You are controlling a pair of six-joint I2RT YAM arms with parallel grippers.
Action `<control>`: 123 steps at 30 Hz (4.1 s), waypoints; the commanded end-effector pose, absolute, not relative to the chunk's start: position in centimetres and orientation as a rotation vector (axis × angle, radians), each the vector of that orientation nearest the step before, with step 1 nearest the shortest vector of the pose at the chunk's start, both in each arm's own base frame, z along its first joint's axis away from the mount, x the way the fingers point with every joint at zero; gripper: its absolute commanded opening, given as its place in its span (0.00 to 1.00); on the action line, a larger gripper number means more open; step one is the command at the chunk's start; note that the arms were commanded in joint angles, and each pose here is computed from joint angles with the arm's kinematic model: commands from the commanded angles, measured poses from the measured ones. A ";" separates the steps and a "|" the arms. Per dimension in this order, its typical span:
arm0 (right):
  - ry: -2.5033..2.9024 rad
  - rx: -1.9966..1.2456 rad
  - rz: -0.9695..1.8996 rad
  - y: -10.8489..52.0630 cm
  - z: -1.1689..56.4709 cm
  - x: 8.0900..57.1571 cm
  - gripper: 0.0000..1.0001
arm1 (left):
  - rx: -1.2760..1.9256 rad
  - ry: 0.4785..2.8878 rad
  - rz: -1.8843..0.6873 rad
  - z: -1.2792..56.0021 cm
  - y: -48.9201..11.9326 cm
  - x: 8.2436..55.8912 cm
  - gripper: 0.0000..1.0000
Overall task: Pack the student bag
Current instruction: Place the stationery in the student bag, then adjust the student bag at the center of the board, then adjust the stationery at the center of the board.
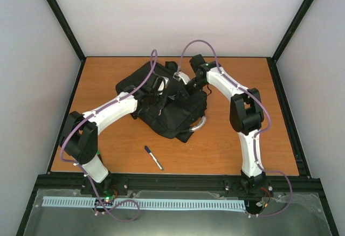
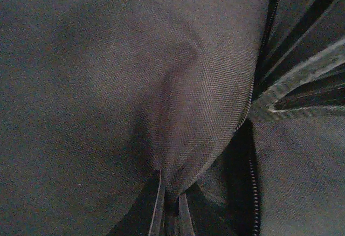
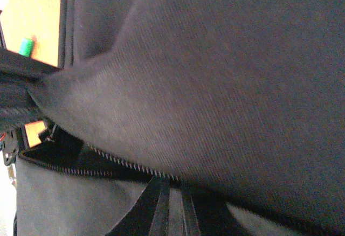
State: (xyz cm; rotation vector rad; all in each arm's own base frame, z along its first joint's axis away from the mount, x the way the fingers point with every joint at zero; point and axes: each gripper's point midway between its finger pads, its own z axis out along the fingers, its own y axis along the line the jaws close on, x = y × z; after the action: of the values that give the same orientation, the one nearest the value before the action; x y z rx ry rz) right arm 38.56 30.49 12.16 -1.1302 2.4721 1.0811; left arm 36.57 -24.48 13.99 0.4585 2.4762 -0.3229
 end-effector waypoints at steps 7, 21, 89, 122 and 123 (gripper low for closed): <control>2.426 -1.121 1.179 33.4 12.9 38.6 0.12 | 0.481 2.396 -0.386 16.4 -25.8 37.0 0.02; 2.359 -1.244 0.849 26.8 18.9 37.1 0.45 | 0.464 2.463 -0.432 17.0 -25.7 35.5 0.63; 2.609 -0.753 0.476 8.0 15.5 35.6 0.67 | -0.033 2.090 0.293 21.7 -19.8 19.4 1.00; 2.364 -0.764 0.860 12.7 15.8 33.0 0.66 | -0.024 2.829 -0.143 4.6 -21.0 16.7 0.65; 2.359 -0.766 0.860 12.7 15.9 32.9 0.66 | -0.019 2.839 -0.129 4.3 -21.1 16.7 0.64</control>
State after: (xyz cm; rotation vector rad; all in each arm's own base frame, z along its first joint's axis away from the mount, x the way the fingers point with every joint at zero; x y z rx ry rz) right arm 32.89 12.21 14.75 -0.7419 2.4383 0.8258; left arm 15.95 -18.87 4.42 -0.0402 2.8089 -0.0484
